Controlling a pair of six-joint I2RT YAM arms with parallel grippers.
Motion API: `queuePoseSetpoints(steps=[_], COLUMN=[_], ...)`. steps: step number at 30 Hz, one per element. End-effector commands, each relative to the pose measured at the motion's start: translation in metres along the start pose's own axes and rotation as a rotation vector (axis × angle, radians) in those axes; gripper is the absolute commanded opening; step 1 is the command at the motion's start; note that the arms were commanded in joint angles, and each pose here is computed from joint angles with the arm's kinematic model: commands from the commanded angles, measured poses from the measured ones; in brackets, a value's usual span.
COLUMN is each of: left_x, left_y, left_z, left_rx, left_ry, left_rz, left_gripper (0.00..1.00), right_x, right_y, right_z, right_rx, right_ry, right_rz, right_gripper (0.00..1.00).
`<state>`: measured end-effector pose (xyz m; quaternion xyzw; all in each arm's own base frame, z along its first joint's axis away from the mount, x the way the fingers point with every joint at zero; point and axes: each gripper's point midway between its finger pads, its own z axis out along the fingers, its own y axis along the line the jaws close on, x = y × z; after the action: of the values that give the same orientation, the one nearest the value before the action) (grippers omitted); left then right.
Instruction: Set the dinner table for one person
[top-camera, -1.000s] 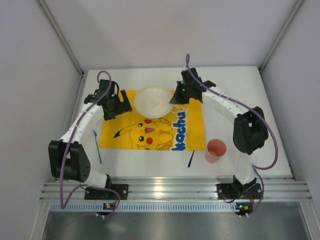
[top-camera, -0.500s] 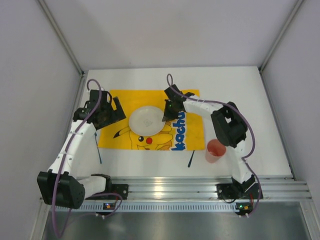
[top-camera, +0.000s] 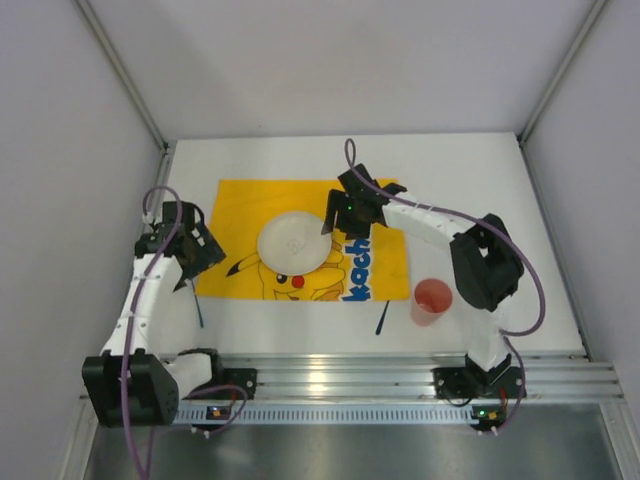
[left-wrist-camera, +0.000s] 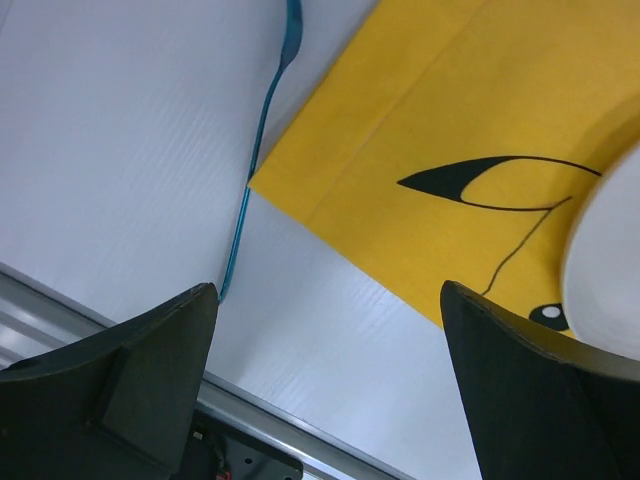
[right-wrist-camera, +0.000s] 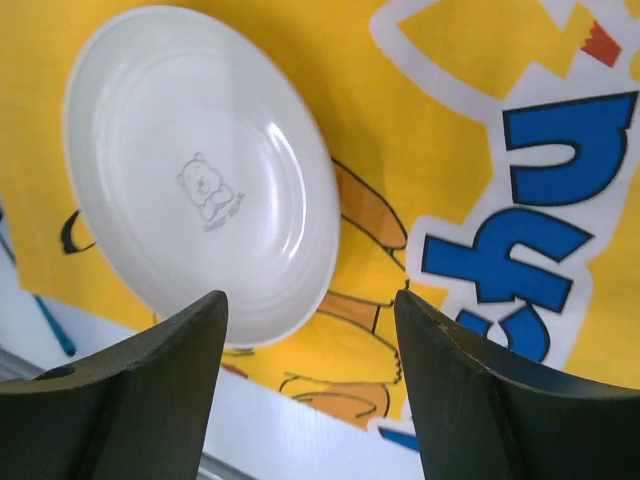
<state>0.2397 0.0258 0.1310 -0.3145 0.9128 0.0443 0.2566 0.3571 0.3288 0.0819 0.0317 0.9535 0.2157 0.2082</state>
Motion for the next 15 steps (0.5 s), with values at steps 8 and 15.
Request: queuePoseSetpoints(steps=[8, 15], left_x=[0.036, 0.004], left_y=[0.025, 0.030], left_z=[0.072, 0.090], left_rx=[-0.088, -0.032], left_ry=[0.340, 0.286], left_rz=[-0.126, -0.154], left_gripper=[0.98, 0.95], right_x=[-0.032, -0.053], right_y=[-0.014, -0.005], right_z=[-0.096, -0.102], right_rx=[0.008, -0.002], right_ry=[-0.072, -0.086], right_rz=[-0.016, -0.021], right_gripper=[0.68, 0.67])
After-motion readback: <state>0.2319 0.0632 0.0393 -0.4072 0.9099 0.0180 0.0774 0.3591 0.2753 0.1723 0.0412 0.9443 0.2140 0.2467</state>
